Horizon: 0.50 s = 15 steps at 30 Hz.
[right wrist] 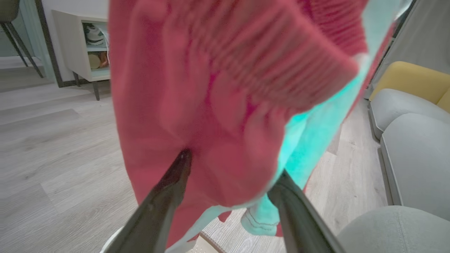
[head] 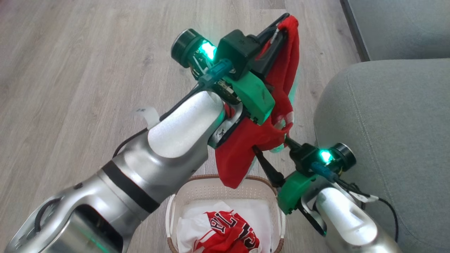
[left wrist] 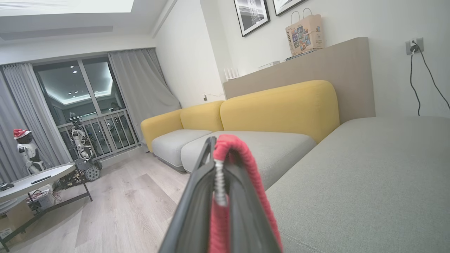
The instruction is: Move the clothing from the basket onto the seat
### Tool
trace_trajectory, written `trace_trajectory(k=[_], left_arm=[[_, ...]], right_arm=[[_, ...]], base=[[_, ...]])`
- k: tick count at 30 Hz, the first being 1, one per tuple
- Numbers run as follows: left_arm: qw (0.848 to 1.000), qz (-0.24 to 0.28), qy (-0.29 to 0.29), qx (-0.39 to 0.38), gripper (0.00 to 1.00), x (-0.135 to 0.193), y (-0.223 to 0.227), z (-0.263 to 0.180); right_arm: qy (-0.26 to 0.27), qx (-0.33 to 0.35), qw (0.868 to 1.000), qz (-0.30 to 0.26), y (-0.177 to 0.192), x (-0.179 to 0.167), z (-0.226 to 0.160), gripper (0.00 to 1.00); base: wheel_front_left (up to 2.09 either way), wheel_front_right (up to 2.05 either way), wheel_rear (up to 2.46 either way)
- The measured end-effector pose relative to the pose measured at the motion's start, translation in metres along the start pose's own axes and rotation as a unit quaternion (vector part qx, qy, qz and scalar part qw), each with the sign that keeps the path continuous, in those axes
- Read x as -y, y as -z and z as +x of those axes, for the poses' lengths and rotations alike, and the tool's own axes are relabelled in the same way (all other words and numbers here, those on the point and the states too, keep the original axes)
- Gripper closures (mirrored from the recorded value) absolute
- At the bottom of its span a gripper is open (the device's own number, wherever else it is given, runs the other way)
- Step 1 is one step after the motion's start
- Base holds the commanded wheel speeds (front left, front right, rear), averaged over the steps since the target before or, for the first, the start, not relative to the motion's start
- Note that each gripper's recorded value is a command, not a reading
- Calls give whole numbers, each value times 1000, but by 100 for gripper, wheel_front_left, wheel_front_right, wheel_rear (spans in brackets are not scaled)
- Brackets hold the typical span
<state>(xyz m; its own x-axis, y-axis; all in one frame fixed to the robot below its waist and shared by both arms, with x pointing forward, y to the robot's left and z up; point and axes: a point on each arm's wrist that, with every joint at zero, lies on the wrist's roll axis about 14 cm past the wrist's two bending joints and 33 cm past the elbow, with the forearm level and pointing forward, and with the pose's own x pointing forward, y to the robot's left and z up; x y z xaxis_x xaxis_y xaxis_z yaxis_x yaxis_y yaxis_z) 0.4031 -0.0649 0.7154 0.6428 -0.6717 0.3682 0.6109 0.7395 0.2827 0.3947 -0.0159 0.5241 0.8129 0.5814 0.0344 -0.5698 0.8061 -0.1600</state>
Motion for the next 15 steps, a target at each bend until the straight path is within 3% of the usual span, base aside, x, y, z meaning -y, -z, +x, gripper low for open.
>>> trace_trajectory(k=[1,2,3,4,6,7,15], left_arm=[[1000,0,0,-2,100,1,1,0],[1000,-1,-1,-3,100,1,1,-1],[1000,-2,-1,-4,100,1,2,-1],[1000,-2,-3,-6,100,0,3,-1],[1000,-1,-11,-15,100,-4,8,-2],[1000,0,-15,-20,100,-7,11,-3],[997,-9,-47,-62,100,-22,39,-13]], right_arm=[[-5,-1,1000,0,0,-2,2,9],[-8,-2,1000,0,0,-4,3,53],[-10,-2,1000,0,-1,-4,4,71],[-9,0,1000,2,-2,-3,5,71],[-7,4,1000,5,-5,-1,7,96],[-4,7,1000,8,-7,0,7,100],[26,41,999,21,-28,19,6,100]], base=[[0,0,0],[0,0,0],[0,0,0],[0,0,0],[0,0,0],[0,0,0],[0,0,0]])
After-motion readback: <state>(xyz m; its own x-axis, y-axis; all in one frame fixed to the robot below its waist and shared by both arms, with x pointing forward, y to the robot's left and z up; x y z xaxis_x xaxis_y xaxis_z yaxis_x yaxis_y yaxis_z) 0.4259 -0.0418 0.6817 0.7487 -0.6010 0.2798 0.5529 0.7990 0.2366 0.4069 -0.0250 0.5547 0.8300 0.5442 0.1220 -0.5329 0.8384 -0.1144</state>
